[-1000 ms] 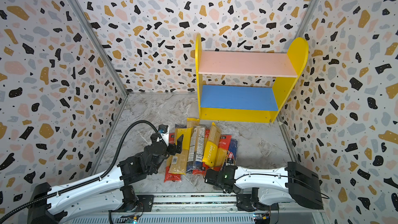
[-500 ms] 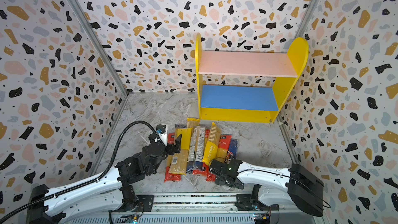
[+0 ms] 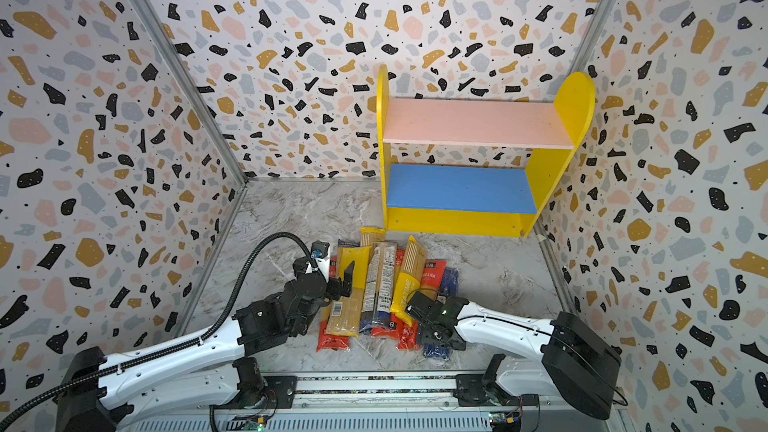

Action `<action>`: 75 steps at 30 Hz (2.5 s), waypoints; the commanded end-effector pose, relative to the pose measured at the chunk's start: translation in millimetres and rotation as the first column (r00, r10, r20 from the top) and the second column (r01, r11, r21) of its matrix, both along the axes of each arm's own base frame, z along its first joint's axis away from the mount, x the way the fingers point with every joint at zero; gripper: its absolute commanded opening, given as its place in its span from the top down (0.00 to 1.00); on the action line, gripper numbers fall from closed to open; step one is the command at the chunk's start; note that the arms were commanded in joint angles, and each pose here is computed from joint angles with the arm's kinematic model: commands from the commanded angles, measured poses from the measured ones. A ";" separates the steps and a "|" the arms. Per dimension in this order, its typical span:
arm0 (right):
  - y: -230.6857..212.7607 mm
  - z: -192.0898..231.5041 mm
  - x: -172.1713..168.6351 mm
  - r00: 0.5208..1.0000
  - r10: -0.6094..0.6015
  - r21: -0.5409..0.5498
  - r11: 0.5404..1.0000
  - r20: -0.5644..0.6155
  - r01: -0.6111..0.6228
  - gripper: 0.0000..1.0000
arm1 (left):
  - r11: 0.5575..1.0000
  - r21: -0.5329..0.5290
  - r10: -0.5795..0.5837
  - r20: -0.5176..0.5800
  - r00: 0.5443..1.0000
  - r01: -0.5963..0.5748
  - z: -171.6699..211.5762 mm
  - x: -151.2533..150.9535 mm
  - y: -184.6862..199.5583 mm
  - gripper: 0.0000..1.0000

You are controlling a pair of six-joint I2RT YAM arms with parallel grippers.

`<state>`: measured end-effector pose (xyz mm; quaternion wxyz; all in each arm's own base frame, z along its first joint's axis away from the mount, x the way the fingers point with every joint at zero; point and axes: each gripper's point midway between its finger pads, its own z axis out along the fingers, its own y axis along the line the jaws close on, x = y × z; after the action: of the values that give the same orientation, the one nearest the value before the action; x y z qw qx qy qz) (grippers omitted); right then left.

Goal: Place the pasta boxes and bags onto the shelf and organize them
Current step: 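Close the right gripper on the blue Barilla box's end, then lift the Barilla box upright with the right gripper toward the pink shelf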

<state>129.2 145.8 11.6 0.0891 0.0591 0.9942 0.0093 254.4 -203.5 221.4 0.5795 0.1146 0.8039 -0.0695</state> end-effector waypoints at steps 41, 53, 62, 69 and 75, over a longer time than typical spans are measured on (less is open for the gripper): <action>1.6 161.6 66.0 0.887 0.010 0.238 0.962 0.461 -0.135 0.69 | 0.996 -0.092 0.021 0.076 0.997 -0.014 62.0 -3.4 9.6 0.01; 19.0 246.1 81.0 0.769 0.036 0.290 0.914 0.639 -0.284 0.69 | 0.998 -0.060 0.022 0.087 0.996 -0.016 72.3 5.3 -2.5 0.00; 23.3 325.0 95.0 0.651 0.037 0.255 0.902 0.758 -0.347 0.69 | 0.999 -0.037 0.014 0.098 0.995 -0.011 79.1 10.9 -11.7 0.01; 26.9 399.9 117.1 0.509 0.047 0.167 0.915 0.859 -0.367 0.68 | 1.000 -0.024 0.008 0.115 0.993 -0.005 85.1 13.6 -16.2 0.00; 29.3 459.0 153.7 0.407 0.062 0.080 0.943 0.911 -0.322 0.68 | 1.000 -0.023 -0.004 0.119 0.993 0.006 88.2 15.8 -22.4 0.00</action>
<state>262.3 187.4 386.1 0.4846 -0.0862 0.8536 0.1705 268.5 -221.2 287.7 0.6078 0.1227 0.7822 -0.0608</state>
